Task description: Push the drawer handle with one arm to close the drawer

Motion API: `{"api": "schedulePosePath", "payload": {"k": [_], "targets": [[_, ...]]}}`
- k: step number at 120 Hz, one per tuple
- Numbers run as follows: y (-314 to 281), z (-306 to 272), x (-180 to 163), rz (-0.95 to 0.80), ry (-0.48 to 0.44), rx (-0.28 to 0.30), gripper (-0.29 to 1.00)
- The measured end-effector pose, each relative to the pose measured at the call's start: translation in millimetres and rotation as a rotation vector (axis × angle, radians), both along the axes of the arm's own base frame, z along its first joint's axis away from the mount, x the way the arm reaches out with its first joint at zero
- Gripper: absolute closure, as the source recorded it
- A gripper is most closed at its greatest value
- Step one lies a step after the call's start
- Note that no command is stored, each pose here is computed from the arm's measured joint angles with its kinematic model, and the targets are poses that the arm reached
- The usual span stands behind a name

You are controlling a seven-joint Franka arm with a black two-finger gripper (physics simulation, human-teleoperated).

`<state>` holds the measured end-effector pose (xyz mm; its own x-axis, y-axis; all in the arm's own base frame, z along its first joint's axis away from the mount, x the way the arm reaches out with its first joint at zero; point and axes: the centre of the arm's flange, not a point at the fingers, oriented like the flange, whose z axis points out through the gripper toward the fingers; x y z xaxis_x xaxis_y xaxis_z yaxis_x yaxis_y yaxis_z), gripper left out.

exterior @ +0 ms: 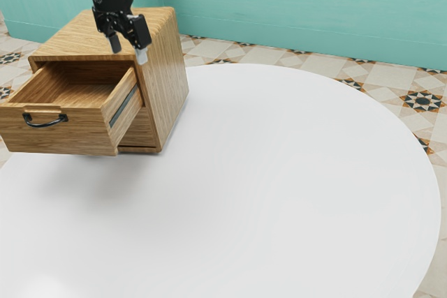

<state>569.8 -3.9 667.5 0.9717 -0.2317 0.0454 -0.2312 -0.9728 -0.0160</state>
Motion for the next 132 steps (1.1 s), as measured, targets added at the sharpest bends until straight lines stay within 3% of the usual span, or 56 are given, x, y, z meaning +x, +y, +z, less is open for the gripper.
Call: {"api": "schedulePosePath", "payload": {"k": [28, 43, 64, 70, 83, 92, 109, 132], "targets": [[-3.8, 5.4, -7.4, -0.006, -0.021, -0.011, 0.0], [2.2, -0.7, -60.5, -0.001, 0.018, -0.031, 0.0], [96.2, -38.7, -127.8, 0.246, 0.122, -0.057, 0.01], [108.1, -49.1, -152.2, 0.296, 0.137, -0.059, 0.08], [120.0, -82.2, -194.1, 0.365, 0.144, -0.032, 0.37], [133.7, -99.5, -210.0, 0.422, 0.128, -0.017, 0.52], [141.6, -121.9, -209.3, 0.481, 0.094, 0.0, 0.67], [152.8, -142.5, -187.5, 0.547, 0.071, 0.008, 0.75]]}}
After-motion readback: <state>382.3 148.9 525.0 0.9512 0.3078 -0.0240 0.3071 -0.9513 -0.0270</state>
